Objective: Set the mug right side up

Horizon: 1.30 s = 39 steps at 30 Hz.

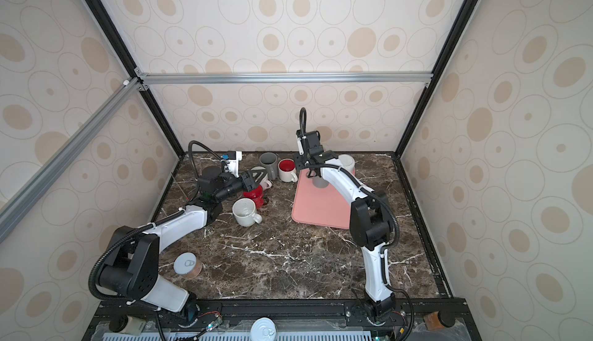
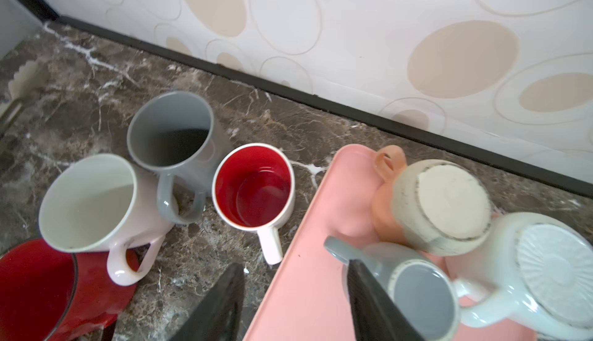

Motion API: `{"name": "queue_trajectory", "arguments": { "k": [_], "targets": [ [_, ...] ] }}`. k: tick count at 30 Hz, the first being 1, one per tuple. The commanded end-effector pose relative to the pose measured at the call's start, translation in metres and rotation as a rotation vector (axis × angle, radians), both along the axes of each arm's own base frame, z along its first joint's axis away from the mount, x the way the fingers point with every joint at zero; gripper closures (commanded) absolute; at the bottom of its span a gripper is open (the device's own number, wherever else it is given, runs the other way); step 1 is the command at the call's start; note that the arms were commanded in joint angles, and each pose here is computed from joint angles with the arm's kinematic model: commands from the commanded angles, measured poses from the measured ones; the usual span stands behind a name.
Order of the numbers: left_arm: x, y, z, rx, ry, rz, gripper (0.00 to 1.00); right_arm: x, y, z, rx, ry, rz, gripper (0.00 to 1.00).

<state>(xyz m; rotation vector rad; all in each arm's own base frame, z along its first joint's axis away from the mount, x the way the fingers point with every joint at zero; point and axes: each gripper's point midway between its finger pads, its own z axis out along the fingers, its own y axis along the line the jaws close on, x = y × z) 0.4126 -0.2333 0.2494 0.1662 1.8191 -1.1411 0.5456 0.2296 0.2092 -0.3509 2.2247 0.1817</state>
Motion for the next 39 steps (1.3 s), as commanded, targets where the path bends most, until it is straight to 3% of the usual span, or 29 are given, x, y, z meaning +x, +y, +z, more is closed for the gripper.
{"name": "queue_trajectory", "arguments": {
  "k": [1, 7, 16, 23, 29, 39],
  "targets": [
    [0.002, -0.013, 0.005, 0.061, -0.039, -0.018, 0.5, 0.003, -0.043, -0.026, -0.02, 0.13, -0.127, 0.41],
    [-0.001, -0.023, 0.0, 0.059, -0.028, -0.045, 0.5, 0.017, -0.066, -0.06, -0.02, 0.297, -0.178, 0.33],
    [-0.004, -0.025, -0.001, 0.059, -0.027, -0.054, 0.5, 0.012, -0.066, -0.094, -0.054, 0.365, -0.154, 0.38],
    [-0.004, -0.034, -0.008, 0.067, -0.014, -0.075, 0.5, -0.006, -0.066, -0.103, -0.07, 0.424, -0.111, 0.49],
    [-0.001, -0.055, -0.033, 0.19, 0.002, -0.138, 0.5, -0.029, -0.061, -0.103, -0.045, 0.442, -0.045, 0.58],
    [-0.006, -0.085, -0.068, 0.423, -0.062, -0.302, 0.5, -0.081, -0.032, -0.089, 0.094, 0.475, 0.183, 0.6]
  ]
}}
